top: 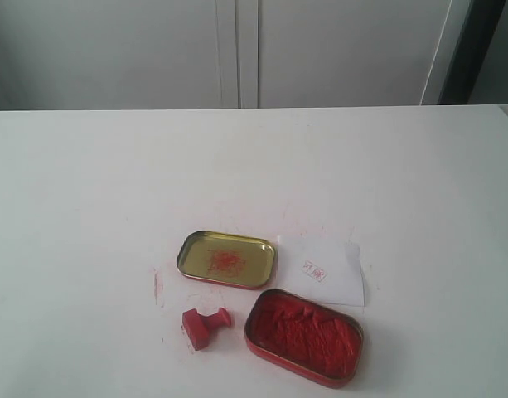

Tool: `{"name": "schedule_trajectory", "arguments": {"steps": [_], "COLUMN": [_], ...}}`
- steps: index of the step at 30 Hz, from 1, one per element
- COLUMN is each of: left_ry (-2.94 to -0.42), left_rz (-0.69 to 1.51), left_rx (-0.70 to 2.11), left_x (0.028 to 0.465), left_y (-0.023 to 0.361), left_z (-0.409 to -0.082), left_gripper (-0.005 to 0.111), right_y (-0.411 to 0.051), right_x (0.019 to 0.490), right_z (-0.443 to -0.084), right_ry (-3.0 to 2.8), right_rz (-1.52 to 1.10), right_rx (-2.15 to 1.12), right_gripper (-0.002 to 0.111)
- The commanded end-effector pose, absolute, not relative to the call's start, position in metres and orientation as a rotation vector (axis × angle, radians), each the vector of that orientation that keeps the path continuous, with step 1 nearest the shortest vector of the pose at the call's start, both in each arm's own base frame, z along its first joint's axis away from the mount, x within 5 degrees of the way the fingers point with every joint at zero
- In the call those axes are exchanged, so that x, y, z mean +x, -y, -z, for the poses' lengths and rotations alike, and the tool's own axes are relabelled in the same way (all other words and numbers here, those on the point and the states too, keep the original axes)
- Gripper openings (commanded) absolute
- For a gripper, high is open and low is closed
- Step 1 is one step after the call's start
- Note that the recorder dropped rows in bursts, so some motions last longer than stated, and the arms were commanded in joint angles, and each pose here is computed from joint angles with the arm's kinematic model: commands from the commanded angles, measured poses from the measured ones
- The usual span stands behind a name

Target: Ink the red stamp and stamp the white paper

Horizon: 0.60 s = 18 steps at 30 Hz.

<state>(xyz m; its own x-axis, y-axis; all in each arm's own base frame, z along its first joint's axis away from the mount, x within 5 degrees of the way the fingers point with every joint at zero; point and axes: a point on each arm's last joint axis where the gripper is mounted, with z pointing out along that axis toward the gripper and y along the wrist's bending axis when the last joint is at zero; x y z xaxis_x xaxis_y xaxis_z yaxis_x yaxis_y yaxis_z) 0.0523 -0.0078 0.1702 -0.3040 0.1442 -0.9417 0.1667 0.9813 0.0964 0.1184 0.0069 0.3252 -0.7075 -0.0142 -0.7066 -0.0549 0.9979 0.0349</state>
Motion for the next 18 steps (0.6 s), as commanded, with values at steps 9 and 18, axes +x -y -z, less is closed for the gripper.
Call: {"name": "schedule_trajectory", "arguments": {"steps": [9, 18], "left_ry": [-1.881, -1.881], "left_rz": [0.022, 0.022], "left_rx": [0.223, 0.223], "left_x": [0.052, 0.052], "left_y": [0.008, 0.008], "left_z": [-0.170, -0.170], "left_gripper": [0.000, 0.000], "right_y": [-0.005, -0.004], "right_x": [0.088, 0.065], "right_z": [-0.340, -0.332], "right_ry": [-2.200, -2.091], "right_rz": [-0.042, -0.037], "right_rx": [-0.055, -0.052], "right_gripper": [0.000, 0.000]}}
